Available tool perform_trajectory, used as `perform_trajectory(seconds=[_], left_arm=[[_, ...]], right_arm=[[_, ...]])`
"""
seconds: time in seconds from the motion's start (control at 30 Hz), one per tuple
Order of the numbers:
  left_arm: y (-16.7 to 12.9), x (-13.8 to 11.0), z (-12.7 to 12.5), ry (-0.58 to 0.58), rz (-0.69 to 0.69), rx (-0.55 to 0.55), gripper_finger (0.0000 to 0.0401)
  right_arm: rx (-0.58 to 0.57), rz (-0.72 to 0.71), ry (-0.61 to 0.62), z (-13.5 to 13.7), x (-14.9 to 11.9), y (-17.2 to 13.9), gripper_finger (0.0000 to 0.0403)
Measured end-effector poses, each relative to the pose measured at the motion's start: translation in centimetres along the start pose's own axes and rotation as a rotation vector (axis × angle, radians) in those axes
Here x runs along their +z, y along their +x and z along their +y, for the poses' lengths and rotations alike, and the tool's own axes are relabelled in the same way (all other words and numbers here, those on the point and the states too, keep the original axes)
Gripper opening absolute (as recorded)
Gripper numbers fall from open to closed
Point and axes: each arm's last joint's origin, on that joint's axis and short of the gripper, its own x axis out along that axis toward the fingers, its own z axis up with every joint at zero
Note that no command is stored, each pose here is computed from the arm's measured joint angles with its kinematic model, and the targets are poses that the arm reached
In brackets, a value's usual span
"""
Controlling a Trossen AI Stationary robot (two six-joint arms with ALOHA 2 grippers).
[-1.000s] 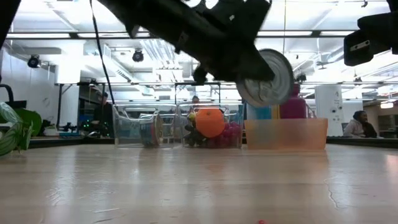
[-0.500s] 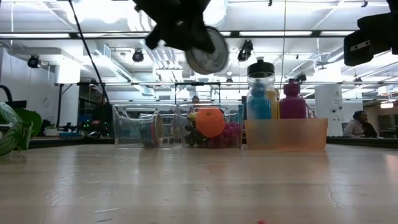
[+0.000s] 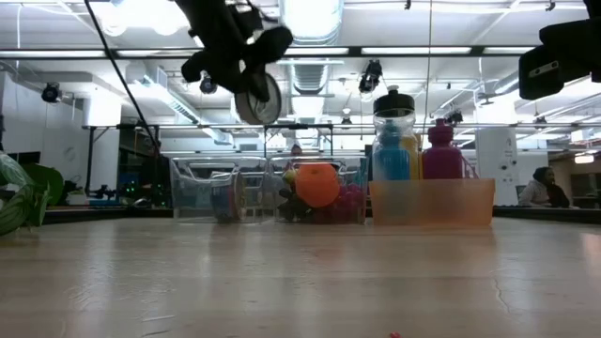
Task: Pick & Place Food Item
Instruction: Put the blue tuna can into the left transparent bin
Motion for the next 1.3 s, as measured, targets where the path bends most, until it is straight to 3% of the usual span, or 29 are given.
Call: perform_trajectory(seconds=[0.27, 0.47, 0.6, 0.87, 1.3], left_arm=[[4.1, 2.4, 4.3, -0.109, 0.059, 0.117, 0.0129], [7.5, 3.5, 8.1, -0.208, 0.149, 0.121, 0.0129], [10.1, 3.5, 9.6, -0.226, 0.168, 0.067, 0.0129], [13.7, 2.0, 9.6, -0.232, 0.237, 0.049, 0.0129], [16.9, -0.5, 9.0, -0.250, 0.339, 0.064, 0.0129]], right_arm=[[0.000, 0.001, 0.000, 0.0, 0.0, 0.0, 0.0008], [0.000, 0.001, 0.000, 0.0, 0.0, 0.0, 0.0008], [0.000, 0.000, 0.000, 0.0, 0.0, 0.0, 0.0008], [0.000, 0.001, 0.000, 0.0, 0.0, 0.0, 0.0008], [0.000, 0.001, 0.000, 0.0, 0.0, 0.0, 0.0008]])
